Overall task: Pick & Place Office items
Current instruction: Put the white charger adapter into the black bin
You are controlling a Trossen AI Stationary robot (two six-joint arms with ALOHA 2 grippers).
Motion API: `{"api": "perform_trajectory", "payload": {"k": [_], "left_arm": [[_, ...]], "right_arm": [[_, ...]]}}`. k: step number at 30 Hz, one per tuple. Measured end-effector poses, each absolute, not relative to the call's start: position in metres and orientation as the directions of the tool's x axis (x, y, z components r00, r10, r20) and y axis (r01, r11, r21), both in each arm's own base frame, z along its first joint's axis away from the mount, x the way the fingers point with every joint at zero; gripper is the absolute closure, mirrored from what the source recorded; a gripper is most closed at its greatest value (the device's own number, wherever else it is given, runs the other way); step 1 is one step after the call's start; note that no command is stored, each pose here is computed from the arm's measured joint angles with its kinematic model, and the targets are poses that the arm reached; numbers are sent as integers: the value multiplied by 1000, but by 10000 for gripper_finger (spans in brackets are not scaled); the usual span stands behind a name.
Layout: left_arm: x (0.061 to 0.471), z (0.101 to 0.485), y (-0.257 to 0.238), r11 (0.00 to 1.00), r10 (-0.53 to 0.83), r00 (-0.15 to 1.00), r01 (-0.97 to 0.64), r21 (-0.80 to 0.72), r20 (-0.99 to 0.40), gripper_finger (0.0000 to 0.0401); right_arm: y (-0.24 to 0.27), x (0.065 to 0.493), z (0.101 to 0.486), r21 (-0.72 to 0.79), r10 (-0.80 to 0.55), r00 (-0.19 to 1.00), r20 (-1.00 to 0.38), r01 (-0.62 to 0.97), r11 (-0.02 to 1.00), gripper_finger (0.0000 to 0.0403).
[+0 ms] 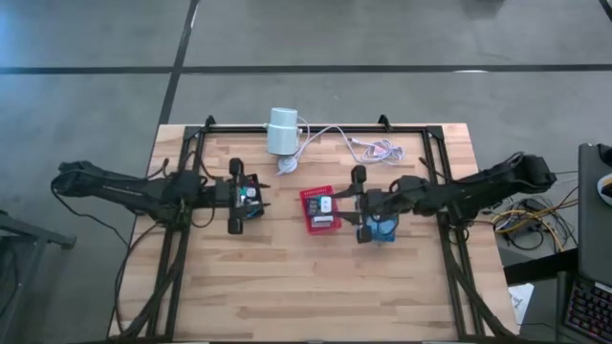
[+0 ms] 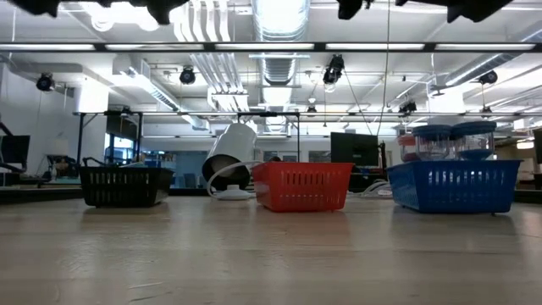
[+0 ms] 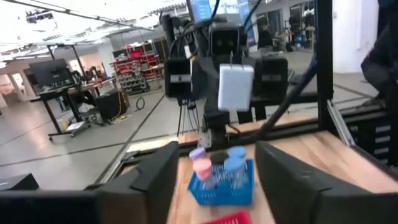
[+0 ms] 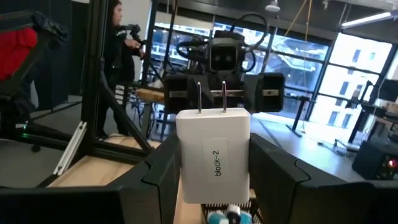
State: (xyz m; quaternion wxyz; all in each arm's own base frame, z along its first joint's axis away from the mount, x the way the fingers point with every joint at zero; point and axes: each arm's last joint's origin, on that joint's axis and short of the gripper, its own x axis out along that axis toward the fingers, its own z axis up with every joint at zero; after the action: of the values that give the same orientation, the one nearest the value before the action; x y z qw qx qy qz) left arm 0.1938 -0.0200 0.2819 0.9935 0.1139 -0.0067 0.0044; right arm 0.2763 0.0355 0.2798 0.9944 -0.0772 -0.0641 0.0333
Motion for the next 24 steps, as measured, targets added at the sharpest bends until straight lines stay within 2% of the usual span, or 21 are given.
{"api": "perform_trajectory", "payload": {"k": [6, 10, 24], "left_arm": [[217, 306, -23, 979, 8, 1000, -9, 204, 5, 105], [236, 310, -25, 978, 8, 1000, -3, 207, -22, 70], [292, 305, -31, 971, 35, 994, -10, 237, -103, 57]], "right_arm": [[35, 290, 284, -164, 78, 989, 127, -57, 985, 256], [35, 296, 287, -167, 78, 986, 146, -53, 985, 256], [32, 301, 295, -180, 65, 980, 186, -31, 983, 256]]}}
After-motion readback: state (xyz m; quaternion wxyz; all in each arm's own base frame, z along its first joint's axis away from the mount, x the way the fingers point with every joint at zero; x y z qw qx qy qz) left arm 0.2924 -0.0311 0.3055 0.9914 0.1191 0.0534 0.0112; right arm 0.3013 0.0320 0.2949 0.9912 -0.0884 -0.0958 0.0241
